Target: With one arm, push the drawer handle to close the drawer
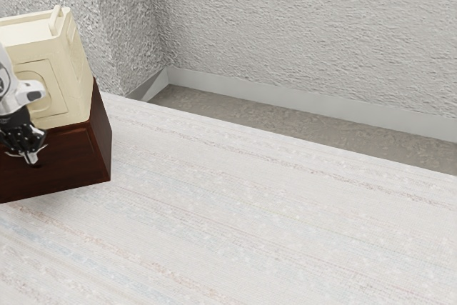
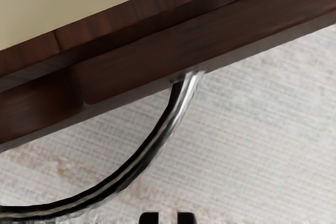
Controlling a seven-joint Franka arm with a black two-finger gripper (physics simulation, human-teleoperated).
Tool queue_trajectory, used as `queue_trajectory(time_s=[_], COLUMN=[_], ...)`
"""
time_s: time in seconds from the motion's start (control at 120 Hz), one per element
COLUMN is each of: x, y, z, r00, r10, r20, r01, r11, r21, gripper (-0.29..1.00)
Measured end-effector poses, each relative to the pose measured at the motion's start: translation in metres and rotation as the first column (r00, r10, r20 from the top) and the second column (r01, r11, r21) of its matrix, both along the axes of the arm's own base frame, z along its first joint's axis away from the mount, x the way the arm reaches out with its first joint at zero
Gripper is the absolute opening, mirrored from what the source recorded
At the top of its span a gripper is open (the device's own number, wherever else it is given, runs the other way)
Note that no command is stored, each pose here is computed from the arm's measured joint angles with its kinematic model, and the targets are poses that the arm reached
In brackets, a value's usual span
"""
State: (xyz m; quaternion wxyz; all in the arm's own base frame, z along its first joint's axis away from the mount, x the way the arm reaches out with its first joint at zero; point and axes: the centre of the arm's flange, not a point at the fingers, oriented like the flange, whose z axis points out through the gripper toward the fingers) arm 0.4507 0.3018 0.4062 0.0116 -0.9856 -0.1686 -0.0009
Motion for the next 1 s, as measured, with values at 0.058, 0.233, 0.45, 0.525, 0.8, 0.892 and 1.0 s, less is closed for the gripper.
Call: queue_trajectory(time_s=[0.058,0.233,0.45,0.525,0.8,0.892,1.0], x=[-0.002,0.0,0.002,0.003,-0.03,-0.04,-0.047], y=[0.0,0.005,0.019,0.02,-0.017,-0.031,-0.065], z=[0.0,0.001,0.001,0.001,0.029,0.053,0.093], r00=[1.0,0.999,0.993,0.991,0.999,0.999,0.999], r10=[0.012,0.033,-0.118,-0.131,-0.045,-0.028,-0.034], r20=[-0.001,0.002,0.001,0.005,0.025,0.027,0.035], r01=[-0.012,-0.033,0.118,0.131,0.044,0.026,0.032], r11=[1.0,0.999,0.993,0.991,0.998,0.998,0.997], r21=[-0.001,0.002,0.012,0.017,0.05,0.064,0.067], gripper=[-0.04,-0.03,-0.05,-0.05,-0.03,0.12,0.34])
